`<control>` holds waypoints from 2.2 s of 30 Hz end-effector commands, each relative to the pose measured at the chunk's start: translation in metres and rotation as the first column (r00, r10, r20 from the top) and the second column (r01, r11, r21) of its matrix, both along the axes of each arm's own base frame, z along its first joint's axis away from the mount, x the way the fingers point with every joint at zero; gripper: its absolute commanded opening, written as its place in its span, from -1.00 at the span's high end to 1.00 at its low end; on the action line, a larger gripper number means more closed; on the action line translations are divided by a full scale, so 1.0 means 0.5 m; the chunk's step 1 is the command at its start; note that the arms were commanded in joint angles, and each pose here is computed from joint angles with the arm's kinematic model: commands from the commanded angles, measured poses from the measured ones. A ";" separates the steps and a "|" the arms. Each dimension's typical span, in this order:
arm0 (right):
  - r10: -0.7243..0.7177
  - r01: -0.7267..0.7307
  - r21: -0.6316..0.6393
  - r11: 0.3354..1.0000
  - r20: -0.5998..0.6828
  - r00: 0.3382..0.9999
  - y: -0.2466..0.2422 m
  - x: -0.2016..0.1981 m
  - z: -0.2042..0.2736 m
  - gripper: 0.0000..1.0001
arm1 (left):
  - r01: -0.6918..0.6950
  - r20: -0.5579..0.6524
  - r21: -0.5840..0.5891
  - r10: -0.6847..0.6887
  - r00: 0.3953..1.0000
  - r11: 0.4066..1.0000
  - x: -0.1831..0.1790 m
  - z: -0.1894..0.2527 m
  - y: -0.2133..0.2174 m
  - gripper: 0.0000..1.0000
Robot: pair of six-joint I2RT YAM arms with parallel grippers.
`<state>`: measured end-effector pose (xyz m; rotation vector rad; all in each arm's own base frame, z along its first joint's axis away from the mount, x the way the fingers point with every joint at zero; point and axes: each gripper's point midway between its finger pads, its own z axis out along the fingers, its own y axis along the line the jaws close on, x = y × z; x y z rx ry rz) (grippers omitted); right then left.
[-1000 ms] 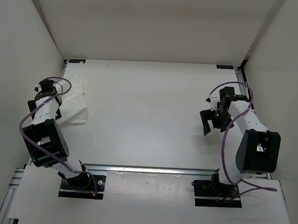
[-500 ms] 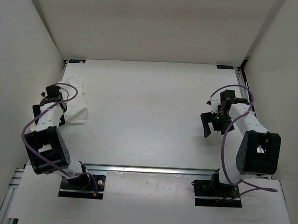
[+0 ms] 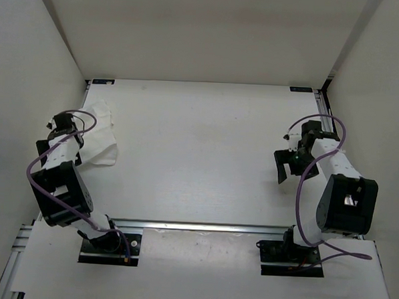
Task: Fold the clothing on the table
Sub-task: Move the skirt to the center of the board, then flatten the skirt out
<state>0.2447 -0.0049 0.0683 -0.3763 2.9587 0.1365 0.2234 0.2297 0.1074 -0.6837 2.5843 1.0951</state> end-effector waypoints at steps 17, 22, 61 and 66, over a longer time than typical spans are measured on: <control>-0.050 0.052 -0.027 0.998 0.057 0.997 -0.030 -0.013 0.023 -0.98 | 0.012 0.122 0.011 -0.014 0.992 1.000 0.094 0.003 0.003 1.00; -0.027 0.029 -0.036 0.999 0.052 0.998 -0.026 -0.013 0.019 -0.98 | 0.171 0.304 0.034 -0.173 0.937 0.985 0.250 0.122 -0.091 1.00; 0.081 -0.168 0.524 0.835 0.184 0.980 0.264 0.260 0.178 -0.99 | 0.578 0.758 -0.559 0.085 0.647 0.594 0.191 0.121 -0.522 -0.98; -0.001 -0.013 0.704 0.710 0.020 1.000 0.346 0.307 0.158 -0.99 | 0.501 0.656 -0.685 0.149 0.739 0.528 0.207 0.062 -0.504 -0.98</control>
